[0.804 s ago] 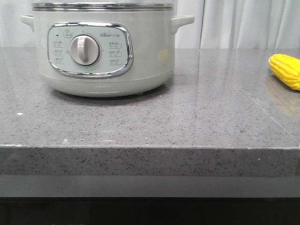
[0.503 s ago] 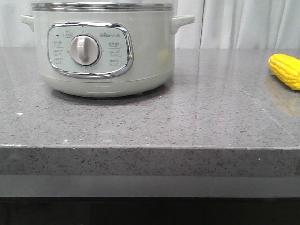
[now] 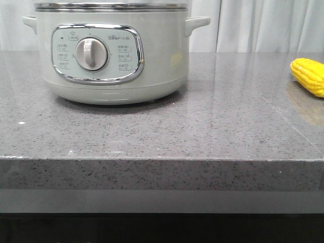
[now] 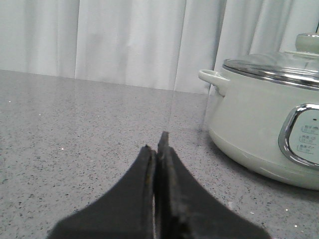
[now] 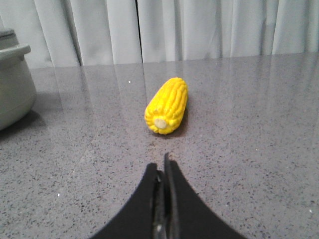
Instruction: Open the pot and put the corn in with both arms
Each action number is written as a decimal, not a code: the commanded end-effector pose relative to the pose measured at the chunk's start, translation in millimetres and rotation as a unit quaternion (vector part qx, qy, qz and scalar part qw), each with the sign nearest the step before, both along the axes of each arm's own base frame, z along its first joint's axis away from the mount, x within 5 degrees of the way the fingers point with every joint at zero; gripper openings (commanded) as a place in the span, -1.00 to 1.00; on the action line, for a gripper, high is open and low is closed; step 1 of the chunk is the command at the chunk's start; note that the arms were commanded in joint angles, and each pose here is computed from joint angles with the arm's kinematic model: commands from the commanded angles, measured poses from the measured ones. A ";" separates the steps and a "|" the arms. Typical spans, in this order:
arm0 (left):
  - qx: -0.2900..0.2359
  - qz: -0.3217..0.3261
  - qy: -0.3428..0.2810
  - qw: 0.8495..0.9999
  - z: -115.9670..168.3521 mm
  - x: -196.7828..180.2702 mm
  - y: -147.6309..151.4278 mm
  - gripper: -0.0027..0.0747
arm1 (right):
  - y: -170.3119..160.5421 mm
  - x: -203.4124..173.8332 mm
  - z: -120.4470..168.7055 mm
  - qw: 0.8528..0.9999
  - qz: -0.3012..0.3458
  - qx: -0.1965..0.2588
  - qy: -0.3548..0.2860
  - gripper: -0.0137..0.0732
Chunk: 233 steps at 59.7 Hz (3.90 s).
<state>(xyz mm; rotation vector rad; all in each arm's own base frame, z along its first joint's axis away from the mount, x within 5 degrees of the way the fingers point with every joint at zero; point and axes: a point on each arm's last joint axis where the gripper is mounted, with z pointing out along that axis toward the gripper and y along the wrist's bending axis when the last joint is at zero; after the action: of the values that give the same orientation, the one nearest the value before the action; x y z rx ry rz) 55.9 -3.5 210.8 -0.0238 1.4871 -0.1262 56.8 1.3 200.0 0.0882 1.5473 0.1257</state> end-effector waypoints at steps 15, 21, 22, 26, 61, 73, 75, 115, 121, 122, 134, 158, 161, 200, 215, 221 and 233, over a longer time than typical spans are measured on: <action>-0.012 0.002 -0.101 0.995 54.4 -13.4 1.4 -0.98 | -0.5 -8.8 39.0 0.996 -0.004 -0.008 -0.087 -0.96; -0.011 -0.002 -0.100 0.995 80.1 -17.9 0.9 -0.98 | -0.7 -15.1 60.0 0.996 -0.005 -0.008 -0.090 -0.96; -0.011 -0.003 -0.099 0.995 85.9 -18.7 0.8 -0.98 | -0.8 -16.9 65.5 0.996 -0.005 -0.008 -0.092 -0.96; -0.009 -0.007 -0.088 0.996 105.1 -20.0 0.1 -0.98 | -0.9 -22.1 83.9 0.996 -0.006 -0.009 -0.093 -0.96; 0.006 -0.026 0.092 0.995 173.6 36.6 -7.0 -0.98 | -1.0 18.4 152.9 0.998 -0.007 -0.028 0.063 -0.96; 0.006 -0.026 0.114 0.993 169.1 49.8 -7.8 -0.98 | -0.9 29.6 142.9 0.995 -0.006 -0.029 0.097 -0.96; 0.007 -0.026 0.118 0.993 168.3 51.3 -7.9 -0.98 | -0.9 30.2 142.6 0.995 -0.006 -0.029 0.099 -0.96; -0.004 -0.036 0.111 0.993 171.4 79.5 -12.7 0.48 | -0.8 31.4 142.9 0.995 -0.006 -0.028 0.097 0.56; -0.001 -0.068 0.104 0.992 180.1 87.3 -23.0 0.48 | -0.8 31.5 143.9 0.995 -0.006 -0.028 0.092 0.56; -0.001 -0.073 0.103 0.992 182.0 89.2 -24.9 0.48 | -0.8 31.6 143.9 0.995 -0.006 -0.028 0.092 0.56; 0.006 -0.160 0.094 0.983 199.8 113.6 -61.8 0.48 | -0.8 31.6 144.1 0.995 -0.006 -0.028 0.091 0.56; 0.015 -0.228 0.097 0.969 218.1 198.4 -138.0 0.48 | -0.7 31.6 144.2 0.996 -0.006 -0.028 0.090 0.56; 0.014 -0.228 0.101 0.968 217.3 209.0 -143.8 0.48 | -0.7 31.6 144.2 0.996 -0.006 -0.028 0.090 0.56; 0.018 -0.225 0.126 0.966 190.7 280.6 -182.5 0.48 | -0.7 31.6 144.3 0.996 -0.006 -0.028 0.090 0.56; 0.022 -0.224 0.140 0.964 178.7 288.1 -186.6 0.48 | -0.7 31.6 144.3 0.996 -0.006 -0.028 0.090 0.56; 0.023 -0.224 0.143 0.964 176.2 289.6 -187.4 0.48 | -0.7 31.6 144.3 0.996 -0.006 -0.028 0.090 0.56; 0.026 -0.223 0.144 0.964 174.9 290.4 -187.7 0.03 | -0.7 31.6 144.3 0.996 -0.006 -0.028 0.090 0.56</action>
<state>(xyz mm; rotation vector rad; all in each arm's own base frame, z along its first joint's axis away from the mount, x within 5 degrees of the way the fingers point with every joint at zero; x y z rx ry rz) 352.9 -192.8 353.5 0.3837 1.8985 -0.4342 84.8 1.5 329.3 0.0772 1.8239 0.0851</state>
